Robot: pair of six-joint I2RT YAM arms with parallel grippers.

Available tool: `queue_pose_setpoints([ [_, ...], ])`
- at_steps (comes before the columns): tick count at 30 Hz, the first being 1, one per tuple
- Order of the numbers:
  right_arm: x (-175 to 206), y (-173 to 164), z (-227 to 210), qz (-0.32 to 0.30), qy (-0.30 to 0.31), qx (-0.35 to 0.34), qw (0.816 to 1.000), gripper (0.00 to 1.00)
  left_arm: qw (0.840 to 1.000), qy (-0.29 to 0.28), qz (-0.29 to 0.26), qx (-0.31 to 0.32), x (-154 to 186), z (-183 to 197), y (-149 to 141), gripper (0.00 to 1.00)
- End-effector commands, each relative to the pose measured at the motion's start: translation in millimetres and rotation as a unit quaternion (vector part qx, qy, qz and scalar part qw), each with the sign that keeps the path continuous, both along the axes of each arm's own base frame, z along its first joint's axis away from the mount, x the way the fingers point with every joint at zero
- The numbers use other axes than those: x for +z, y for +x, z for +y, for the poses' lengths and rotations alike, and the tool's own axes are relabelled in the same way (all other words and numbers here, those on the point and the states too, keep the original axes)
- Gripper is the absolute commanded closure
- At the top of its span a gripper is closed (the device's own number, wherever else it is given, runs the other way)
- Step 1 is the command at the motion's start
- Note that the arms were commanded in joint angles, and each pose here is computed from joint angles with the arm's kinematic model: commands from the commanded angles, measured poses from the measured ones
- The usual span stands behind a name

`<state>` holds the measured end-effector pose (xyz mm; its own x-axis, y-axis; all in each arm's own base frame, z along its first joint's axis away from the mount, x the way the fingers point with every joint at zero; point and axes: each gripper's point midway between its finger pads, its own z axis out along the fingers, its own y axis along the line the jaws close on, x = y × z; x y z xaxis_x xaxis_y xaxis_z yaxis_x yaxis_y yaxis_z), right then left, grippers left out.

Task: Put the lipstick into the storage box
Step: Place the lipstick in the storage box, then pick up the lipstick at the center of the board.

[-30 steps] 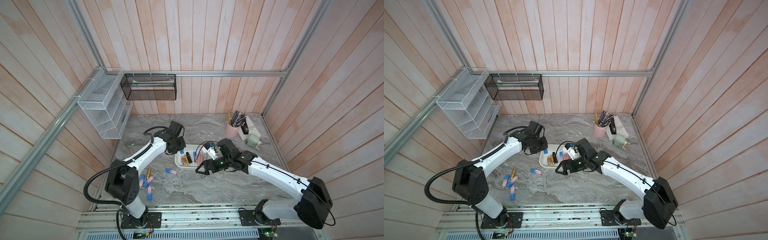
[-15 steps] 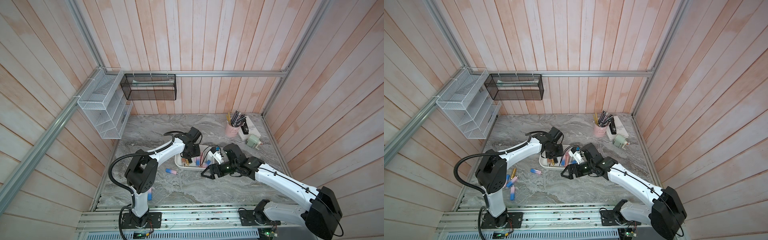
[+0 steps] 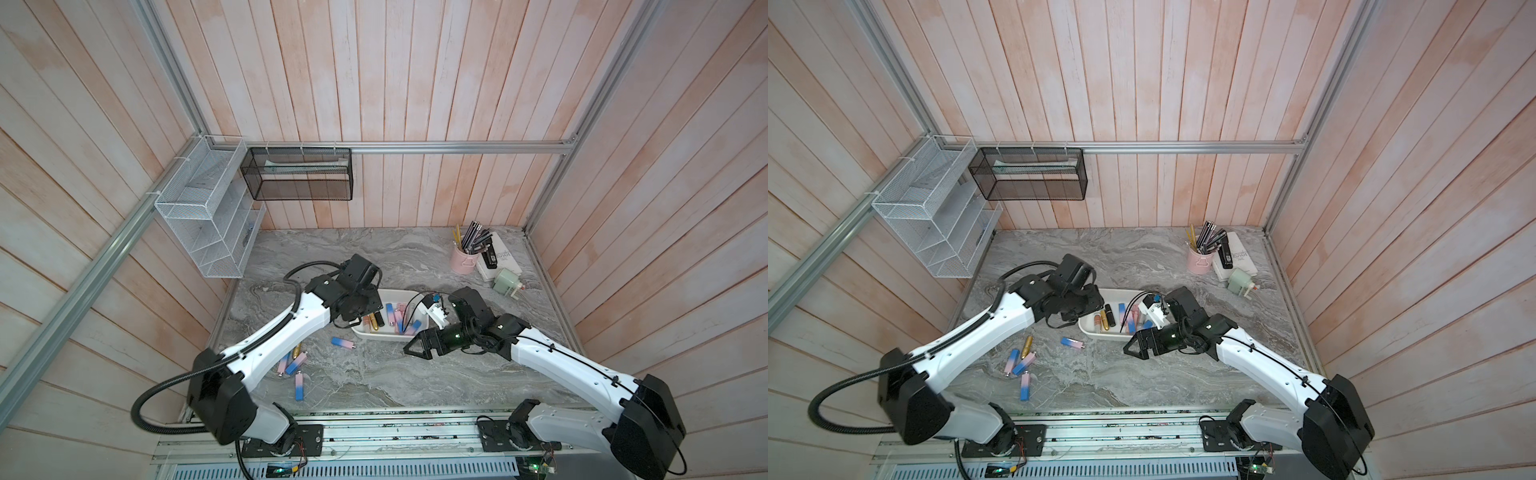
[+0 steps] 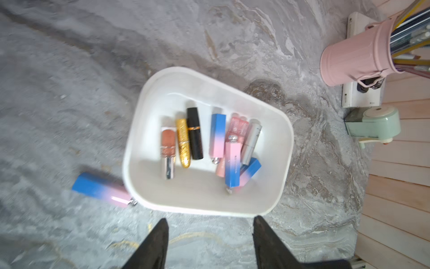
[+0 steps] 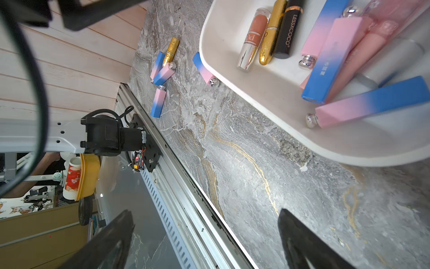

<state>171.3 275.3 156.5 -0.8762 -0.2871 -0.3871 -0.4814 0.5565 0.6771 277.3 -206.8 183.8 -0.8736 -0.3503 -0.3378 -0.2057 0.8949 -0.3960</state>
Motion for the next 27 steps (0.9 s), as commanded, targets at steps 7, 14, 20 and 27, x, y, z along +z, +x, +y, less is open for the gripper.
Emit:
queue_pose_setpoints([
  [7,6.4,0.4,2.4,-0.012,-0.005,0.029,1.000,0.02,0.987,-0.020,0.082,0.140,-73.7,52.1,-63.2,0.35],
  [14,13.6,-1.3,14.0,-0.033,-0.009,0.040,0.999,0.02,0.983,-0.023,0.092,0.157,-98.0,52.6,-48.6,0.34],
  [20,18.0,2.6,26.9,-0.059,-0.013,0.050,0.997,0.02,0.981,-0.023,0.098,0.168,-108.4,64.0,-32.7,0.34],
  [27,20.2,17.8,40.3,-0.080,-0.015,0.061,0.995,0.02,0.979,-0.024,0.111,0.169,-121.9,70.7,-27.6,0.34],
])
